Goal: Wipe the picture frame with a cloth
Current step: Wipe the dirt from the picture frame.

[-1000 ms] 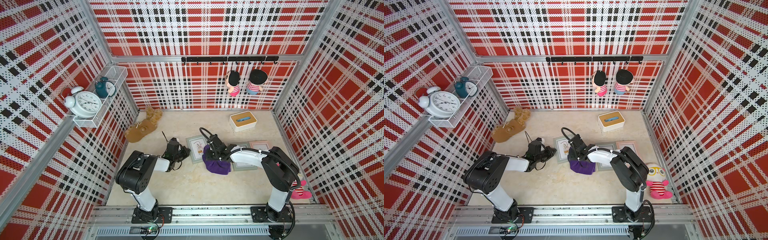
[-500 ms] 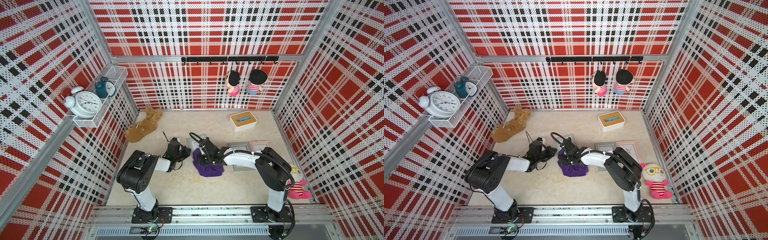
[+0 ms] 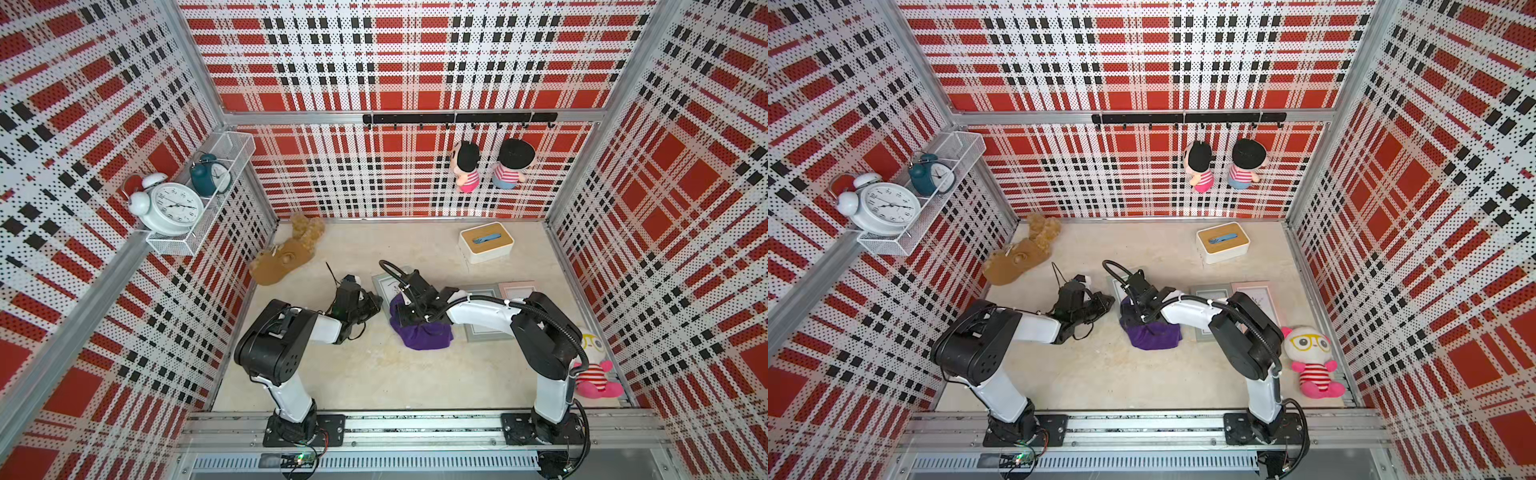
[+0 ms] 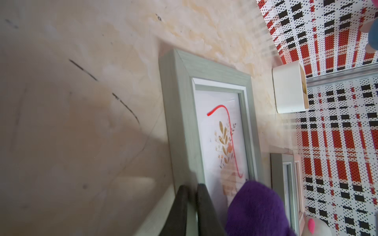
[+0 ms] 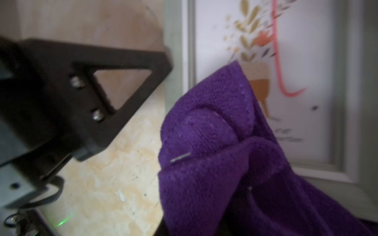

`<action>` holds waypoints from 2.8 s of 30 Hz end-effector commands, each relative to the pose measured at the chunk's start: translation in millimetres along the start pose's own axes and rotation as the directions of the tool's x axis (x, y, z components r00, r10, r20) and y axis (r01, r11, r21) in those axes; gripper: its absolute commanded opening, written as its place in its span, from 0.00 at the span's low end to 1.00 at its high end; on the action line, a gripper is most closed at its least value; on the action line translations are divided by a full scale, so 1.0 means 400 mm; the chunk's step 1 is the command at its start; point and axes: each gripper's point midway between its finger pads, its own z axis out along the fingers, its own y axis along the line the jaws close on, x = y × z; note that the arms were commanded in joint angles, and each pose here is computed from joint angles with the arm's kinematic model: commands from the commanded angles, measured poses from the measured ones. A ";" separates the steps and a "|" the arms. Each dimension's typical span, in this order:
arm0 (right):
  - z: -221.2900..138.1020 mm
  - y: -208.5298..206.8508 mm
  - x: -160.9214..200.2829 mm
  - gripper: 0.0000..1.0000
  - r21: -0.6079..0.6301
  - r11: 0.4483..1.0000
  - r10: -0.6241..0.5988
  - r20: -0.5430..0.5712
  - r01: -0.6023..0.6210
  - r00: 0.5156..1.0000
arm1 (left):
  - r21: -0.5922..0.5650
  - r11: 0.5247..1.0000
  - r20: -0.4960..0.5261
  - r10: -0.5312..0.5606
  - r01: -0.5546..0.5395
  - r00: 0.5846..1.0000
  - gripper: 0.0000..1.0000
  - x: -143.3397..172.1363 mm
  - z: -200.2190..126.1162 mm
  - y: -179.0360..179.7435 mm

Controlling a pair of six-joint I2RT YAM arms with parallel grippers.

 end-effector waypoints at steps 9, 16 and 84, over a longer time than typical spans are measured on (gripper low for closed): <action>-0.063 -0.247 -0.016 0.00 0.178 0.976 0.137 -0.029 -0.130 0.990 | -0.316 0.949 -0.170 -0.061 0.005 0.984 0.13 0.146 -0.020 0.219; 0.021 0.022 0.010 0.00 -0.039 0.999 0.009 -0.101 -0.013 0.995 | -0.324 0.946 -0.173 -0.061 0.002 0.983 0.13 0.148 -0.018 0.222; -0.231 -0.462 -0.354 0.00 0.656 0.747 0.001 0.161 -0.107 0.987 | -0.344 0.938 -0.169 -0.035 -0.025 0.985 0.12 0.136 -0.030 0.226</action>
